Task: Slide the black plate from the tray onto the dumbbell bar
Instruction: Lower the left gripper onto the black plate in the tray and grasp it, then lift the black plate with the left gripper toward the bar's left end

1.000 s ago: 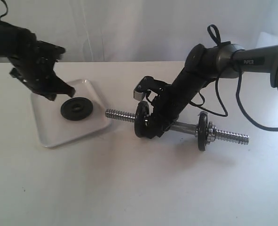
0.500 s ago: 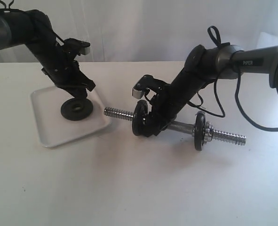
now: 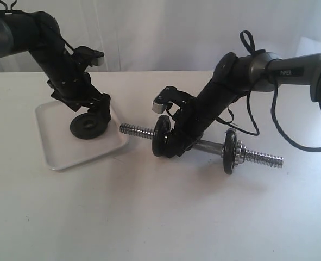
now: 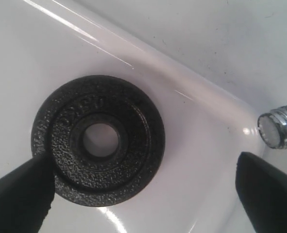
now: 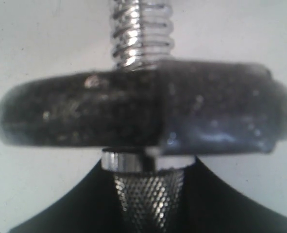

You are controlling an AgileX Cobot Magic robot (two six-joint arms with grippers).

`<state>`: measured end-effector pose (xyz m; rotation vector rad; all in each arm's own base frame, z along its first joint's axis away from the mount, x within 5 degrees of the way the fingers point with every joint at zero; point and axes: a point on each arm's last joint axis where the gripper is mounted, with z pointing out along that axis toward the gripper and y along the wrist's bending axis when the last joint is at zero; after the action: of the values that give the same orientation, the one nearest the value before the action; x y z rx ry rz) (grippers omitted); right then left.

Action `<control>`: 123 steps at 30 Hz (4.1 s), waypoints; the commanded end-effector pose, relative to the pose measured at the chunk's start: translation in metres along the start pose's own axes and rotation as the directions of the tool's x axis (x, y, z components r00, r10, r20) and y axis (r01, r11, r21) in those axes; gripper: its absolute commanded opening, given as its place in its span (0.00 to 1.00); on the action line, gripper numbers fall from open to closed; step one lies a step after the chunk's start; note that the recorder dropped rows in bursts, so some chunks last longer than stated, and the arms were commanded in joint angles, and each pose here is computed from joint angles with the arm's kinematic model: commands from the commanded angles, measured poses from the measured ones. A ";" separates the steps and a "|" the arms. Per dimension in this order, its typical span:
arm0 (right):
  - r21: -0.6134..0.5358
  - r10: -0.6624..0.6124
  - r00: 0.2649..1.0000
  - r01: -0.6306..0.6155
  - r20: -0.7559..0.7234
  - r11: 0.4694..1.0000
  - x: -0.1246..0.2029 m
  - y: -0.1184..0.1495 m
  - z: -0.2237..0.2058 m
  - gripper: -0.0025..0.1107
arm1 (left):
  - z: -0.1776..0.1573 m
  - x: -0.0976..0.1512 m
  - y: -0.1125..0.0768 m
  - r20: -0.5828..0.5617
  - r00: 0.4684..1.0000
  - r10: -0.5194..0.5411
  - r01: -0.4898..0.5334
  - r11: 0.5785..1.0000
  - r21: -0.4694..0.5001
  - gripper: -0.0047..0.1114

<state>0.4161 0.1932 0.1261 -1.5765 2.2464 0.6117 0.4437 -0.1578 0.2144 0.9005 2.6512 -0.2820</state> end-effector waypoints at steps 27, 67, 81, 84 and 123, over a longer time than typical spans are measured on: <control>0.009 0.034 0.998 -0.034 0.050 0.999 -0.005 0.000 0.000 0.02 | 0.032 -0.010 0.016 -0.137 0.933 0.333 -0.332 0.943 0.029 0.95; 0.009 0.034 0.998 -0.034 0.050 0.999 -0.005 0.000 0.000 0.02 | 0.083 -0.004 0.020 -0.145 0.882 0.448 -0.433 0.893 0.125 0.94; -0.008 0.037 0.998 -0.037 0.044 0.999 -0.005 0.001 0.000 0.02 | 0.083 0.002 0.025 -0.220 0.870 0.441 -0.427 0.898 0.111 0.04; -0.014 0.038 0.998 -0.038 0.042 0.999 -0.004 0.002 0.001 0.02 | 0.073 -0.001 0.021 -0.188 0.882 0.432 -0.414 0.901 0.127 0.04; 0.000 -0.007 0.953 0.008 0.303 1.000 -0.030 0.003 -0.009 0.02 | -0.028 -0.008 0.062 0.165 0.949 -0.270 0.108 0.766 0.634 0.04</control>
<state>0.4176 0.2052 0.1315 -1.5186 2.0953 0.7428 0.4927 -0.0979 0.2171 0.6636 2.4550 -1.1385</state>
